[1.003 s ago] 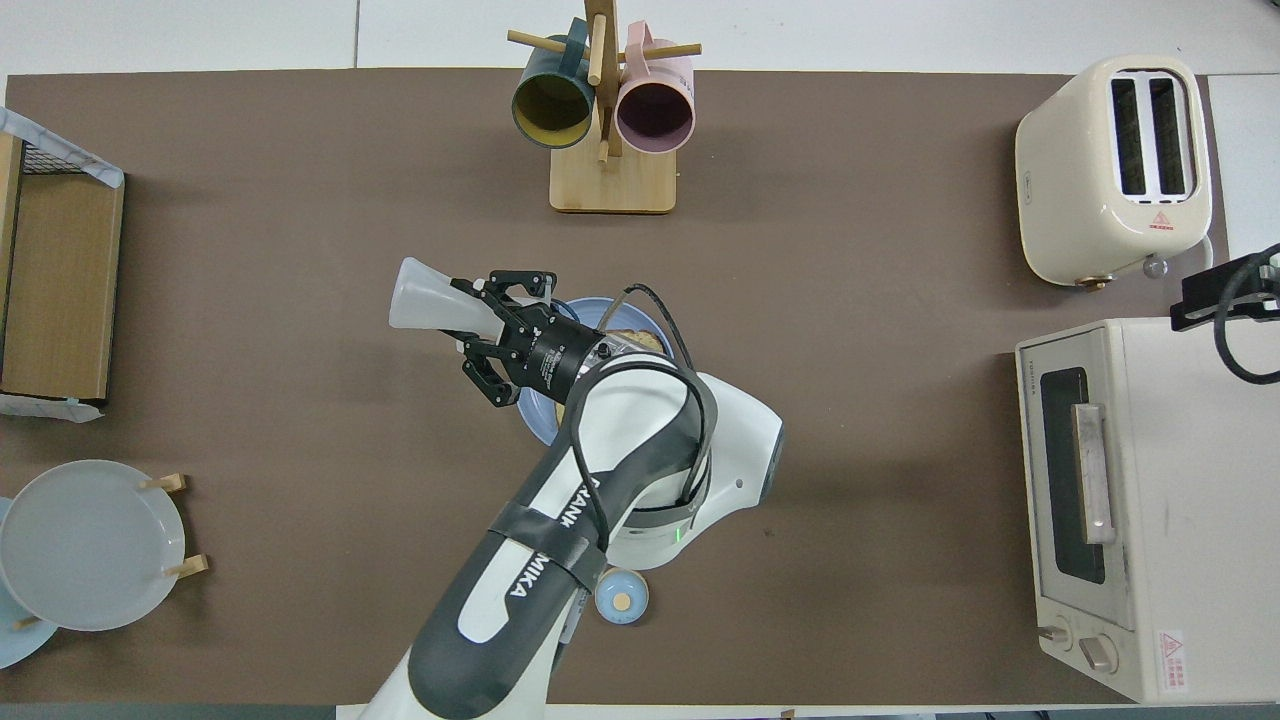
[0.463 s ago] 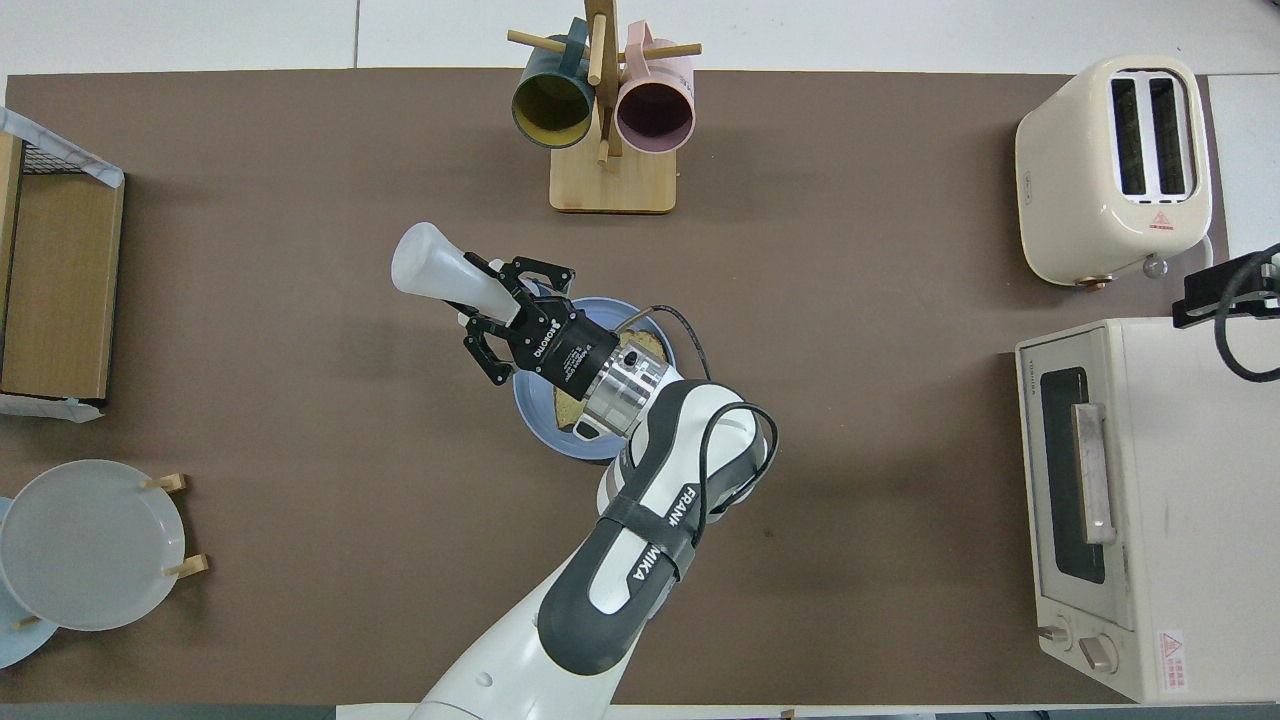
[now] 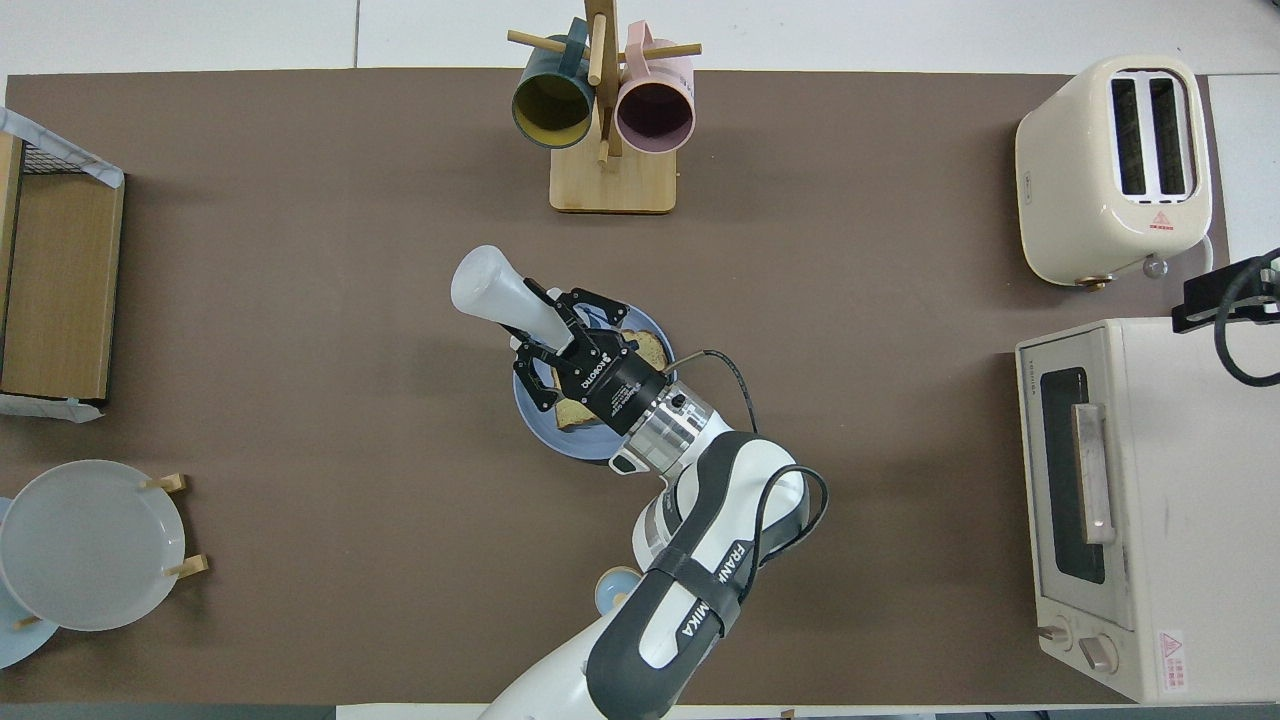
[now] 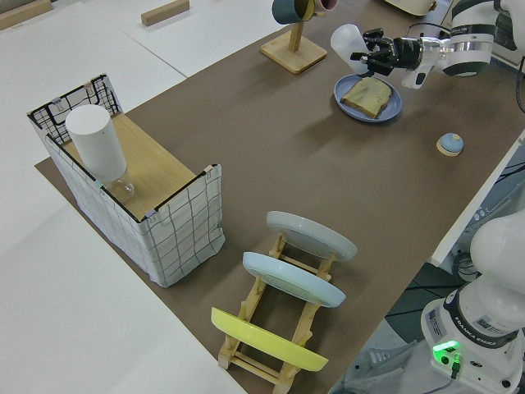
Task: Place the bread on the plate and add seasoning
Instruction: 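Tilt and shake the bottle over the bread with the left gripper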
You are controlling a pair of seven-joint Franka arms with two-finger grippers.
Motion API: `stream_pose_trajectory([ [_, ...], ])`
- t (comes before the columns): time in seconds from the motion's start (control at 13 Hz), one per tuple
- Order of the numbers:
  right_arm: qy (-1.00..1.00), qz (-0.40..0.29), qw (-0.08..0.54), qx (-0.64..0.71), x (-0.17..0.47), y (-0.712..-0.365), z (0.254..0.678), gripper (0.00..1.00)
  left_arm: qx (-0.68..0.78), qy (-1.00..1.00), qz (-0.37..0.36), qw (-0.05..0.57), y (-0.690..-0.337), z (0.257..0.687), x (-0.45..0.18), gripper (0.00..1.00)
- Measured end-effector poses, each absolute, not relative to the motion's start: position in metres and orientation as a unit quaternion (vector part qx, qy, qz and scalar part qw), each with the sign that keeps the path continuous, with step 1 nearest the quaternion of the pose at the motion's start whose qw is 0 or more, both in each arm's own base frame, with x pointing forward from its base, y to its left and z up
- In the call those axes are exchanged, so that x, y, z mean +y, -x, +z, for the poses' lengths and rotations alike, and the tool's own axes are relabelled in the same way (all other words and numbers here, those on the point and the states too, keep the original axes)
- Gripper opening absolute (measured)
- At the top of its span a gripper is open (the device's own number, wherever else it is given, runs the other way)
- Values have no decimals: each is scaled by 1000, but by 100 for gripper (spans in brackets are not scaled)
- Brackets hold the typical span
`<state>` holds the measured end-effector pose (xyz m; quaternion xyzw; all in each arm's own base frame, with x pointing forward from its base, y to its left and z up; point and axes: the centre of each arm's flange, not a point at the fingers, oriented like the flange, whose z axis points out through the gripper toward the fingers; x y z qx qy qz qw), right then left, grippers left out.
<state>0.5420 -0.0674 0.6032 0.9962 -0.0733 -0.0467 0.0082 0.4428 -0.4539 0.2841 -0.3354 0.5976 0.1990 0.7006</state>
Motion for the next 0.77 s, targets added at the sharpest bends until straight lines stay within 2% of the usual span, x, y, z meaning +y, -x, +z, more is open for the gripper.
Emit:
stream_pose_trajectory([
  [0.15, -996, -47, 8, -72, -67, -542, 603, 100, 599, 340, 206, 695, -459, 281, -439, 44],
  [0.46, -996, -47, 8, -73, -67, -542, 603, 100, 595, 356, 224, 685, -511, 278, -388, 44],
  [0.62, -996, -47, 8, -73, -67, -542, 603, 100, 596, 358, 224, 683, -517, 277, -382, 44],
  [0.77, -996, -46, 8, -72, -66, -542, 604, 100, 602, 353, 214, 684, -507, 278, -397, 44],
])
